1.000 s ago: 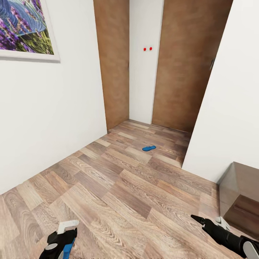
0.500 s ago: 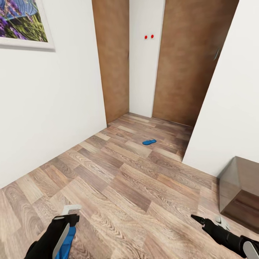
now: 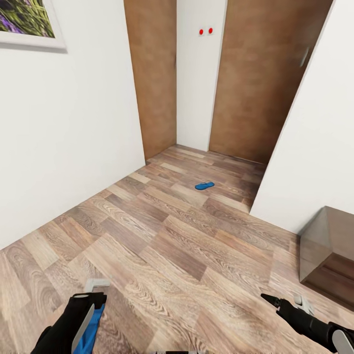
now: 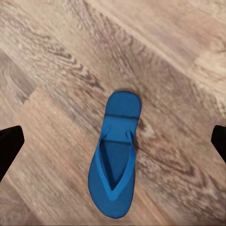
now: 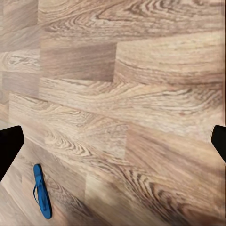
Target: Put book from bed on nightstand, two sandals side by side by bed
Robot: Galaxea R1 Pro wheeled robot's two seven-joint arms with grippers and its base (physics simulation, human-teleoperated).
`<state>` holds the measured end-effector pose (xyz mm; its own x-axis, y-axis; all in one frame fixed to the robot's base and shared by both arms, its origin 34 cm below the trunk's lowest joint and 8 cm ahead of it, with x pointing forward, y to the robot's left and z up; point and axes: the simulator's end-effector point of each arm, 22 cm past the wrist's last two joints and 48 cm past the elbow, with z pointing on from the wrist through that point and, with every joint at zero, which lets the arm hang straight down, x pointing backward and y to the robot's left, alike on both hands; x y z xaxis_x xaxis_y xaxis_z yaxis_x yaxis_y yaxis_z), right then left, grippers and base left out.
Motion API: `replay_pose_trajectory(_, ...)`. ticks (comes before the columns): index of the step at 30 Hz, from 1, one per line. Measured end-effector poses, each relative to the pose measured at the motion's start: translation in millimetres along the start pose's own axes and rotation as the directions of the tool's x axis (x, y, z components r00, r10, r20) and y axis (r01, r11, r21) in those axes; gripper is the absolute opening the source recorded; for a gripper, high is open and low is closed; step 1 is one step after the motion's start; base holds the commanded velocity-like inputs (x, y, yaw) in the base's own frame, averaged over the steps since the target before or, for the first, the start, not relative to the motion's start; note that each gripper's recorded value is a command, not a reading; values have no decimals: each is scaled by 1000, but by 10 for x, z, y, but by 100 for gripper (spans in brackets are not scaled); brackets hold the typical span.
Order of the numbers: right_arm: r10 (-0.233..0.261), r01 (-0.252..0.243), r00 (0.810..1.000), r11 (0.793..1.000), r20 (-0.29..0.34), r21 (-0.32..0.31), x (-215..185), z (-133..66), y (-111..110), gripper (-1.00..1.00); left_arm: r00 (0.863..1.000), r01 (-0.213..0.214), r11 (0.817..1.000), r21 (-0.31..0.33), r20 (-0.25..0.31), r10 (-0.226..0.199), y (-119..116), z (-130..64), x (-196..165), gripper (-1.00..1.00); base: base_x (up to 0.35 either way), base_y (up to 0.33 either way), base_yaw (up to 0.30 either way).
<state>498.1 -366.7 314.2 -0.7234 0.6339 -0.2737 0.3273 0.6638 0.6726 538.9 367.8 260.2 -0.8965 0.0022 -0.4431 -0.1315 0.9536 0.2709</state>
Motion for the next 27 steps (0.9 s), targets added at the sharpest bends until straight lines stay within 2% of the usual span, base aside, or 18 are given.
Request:
replay_pose_trajectory(6,10,-10,1000,1000,-17,16,66,45,-88,100,1000,-9,1000,13,-24,9,-17,83,108,100,0,0,0)
replay_pose_trajectory(10,17,-17,999,1000,-28,26,111,74,-146,100,999,-19,995,101,-38,23,-43,154,172,100,0,0,0)
replay_pose_trajectory(12,21,-20,999,999,-33,31,132,88,-175,100,999,-24,992,123,-44,30,-30,184,205,100,0,0,0)
replay_pose_trajectory(27,47,-42,996,997,-72,71,298,186,-393,100,994,-38,990,135,-99,52,-56,358,472,100,0,0,0)
